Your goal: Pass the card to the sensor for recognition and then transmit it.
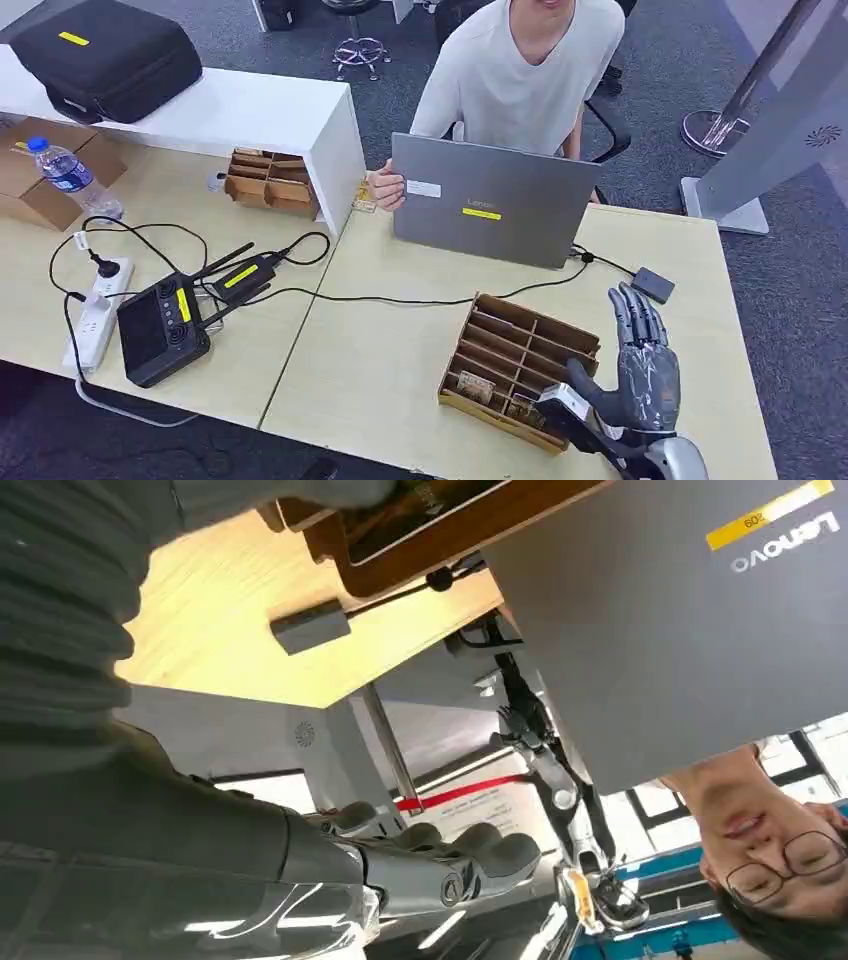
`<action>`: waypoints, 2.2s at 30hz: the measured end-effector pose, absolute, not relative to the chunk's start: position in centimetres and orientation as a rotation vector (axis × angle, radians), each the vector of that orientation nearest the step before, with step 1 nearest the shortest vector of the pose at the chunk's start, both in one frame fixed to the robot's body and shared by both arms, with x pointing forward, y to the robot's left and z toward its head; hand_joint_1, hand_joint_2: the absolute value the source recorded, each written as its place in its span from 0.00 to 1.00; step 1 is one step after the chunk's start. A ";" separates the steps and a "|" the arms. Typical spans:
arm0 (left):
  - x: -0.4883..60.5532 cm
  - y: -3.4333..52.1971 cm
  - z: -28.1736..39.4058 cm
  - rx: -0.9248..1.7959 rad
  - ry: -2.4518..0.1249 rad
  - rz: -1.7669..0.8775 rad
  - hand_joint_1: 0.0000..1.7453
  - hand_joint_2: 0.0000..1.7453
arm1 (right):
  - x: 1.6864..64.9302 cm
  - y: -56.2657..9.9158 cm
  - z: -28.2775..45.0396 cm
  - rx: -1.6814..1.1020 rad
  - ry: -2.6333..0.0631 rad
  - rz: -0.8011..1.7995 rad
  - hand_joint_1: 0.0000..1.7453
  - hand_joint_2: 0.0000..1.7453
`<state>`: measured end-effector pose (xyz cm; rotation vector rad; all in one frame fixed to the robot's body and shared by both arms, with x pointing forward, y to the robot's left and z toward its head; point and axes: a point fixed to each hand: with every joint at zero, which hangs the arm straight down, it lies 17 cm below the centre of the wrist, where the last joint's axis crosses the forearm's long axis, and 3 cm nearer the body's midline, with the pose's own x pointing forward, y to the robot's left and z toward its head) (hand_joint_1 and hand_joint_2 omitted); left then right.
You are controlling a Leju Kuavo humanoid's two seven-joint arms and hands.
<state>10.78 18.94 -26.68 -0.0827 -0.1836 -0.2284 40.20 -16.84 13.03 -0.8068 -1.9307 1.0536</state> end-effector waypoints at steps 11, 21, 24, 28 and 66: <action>10.9 19.0 -26.7 -0.084 -0.188 -0.213 0.00 1.00 | 40.0 -17.3 13.0 -0.805 -1.929 1.054 1.00 1.00; 10.9 19.0 -26.7 -0.084 -0.190 -0.214 0.00 1.00 | 39.9 -17.5 13.0 -0.803 -1.929 1.056 1.00 1.00; 10.9 19.0 -26.7 -0.084 -0.190 -0.214 0.00 1.00 | 39.9 -17.6 13.0 -0.805 -1.927 1.056 1.00 1.00; 10.9 19.0 -26.7 -0.084 -0.189 -0.216 0.00 1.00 | 39.8 -17.7 13.4 -0.809 -1.940 1.047 1.00 1.00; 10.5 19.4 -26.8 -0.074 -0.194 -0.176 0.00 1.00 | 35.8 -24.9 16.8 -0.916 -1.771 1.326 0.00 1.00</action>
